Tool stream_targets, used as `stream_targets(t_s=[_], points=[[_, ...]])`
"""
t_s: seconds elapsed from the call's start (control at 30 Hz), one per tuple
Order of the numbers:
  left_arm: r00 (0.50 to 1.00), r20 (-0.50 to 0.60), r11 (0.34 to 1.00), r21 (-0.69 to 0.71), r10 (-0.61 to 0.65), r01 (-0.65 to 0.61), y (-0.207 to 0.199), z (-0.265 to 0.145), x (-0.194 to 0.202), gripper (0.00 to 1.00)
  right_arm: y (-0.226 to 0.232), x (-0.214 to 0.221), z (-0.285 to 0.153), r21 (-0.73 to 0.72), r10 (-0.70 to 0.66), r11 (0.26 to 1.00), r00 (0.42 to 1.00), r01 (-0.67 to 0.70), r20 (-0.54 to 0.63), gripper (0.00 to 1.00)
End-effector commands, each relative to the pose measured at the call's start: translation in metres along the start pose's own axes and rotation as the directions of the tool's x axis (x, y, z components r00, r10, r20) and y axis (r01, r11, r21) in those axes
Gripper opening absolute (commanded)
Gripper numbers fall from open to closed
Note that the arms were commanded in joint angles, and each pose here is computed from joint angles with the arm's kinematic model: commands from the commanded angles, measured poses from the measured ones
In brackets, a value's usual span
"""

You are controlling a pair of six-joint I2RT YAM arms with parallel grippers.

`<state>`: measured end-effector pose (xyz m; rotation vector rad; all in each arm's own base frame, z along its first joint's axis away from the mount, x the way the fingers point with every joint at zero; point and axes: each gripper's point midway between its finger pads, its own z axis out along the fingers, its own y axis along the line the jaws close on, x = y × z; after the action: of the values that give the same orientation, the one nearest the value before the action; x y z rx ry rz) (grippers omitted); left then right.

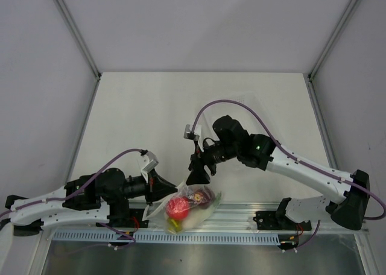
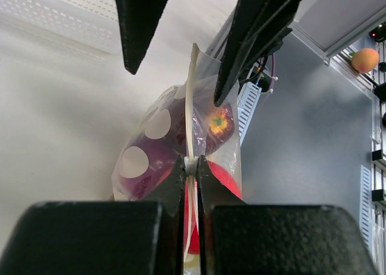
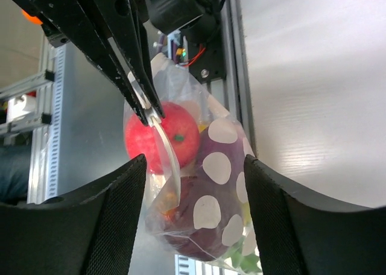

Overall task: Place the food in the zip-top bag and seal the zipper
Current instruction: Zip the zipper food storage bag at the center of the board.

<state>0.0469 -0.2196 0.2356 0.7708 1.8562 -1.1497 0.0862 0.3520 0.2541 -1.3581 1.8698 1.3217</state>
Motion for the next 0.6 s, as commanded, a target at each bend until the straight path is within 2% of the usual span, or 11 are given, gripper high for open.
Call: stream_targets(t_s=[0.0,0.2,0.23,0.57], points=[[0.998,0.062,0.999,0.050,-0.008,0.005,-0.014,-0.007,-0.022,0.01,0.020,-0.014,-0.005,-0.129,-0.062,0.990,0.998,0.060,-0.010,0.67],[0.998,0.067,0.999,0.051,-0.007,0.004,-0.014,-0.008,-0.023,0.01,0.024,-0.012,0.004,-0.204,-0.022,0.979,0.997,0.007,-0.074,0.49],[0.998,0.068,0.999,0.053,-0.006,0.002,-0.014,-0.009,-0.024,0.00,0.023,-0.010,0.006,-0.212,-0.045,0.977,0.996,0.028,-0.075,0.43],[0.998,0.063,0.999,0.048,0.001,-0.004,-0.013,-0.008,-0.022,0.01,0.020,0.001,0.016,-0.201,-0.027,0.980,0.992,0.001,-0.126,0.40]])
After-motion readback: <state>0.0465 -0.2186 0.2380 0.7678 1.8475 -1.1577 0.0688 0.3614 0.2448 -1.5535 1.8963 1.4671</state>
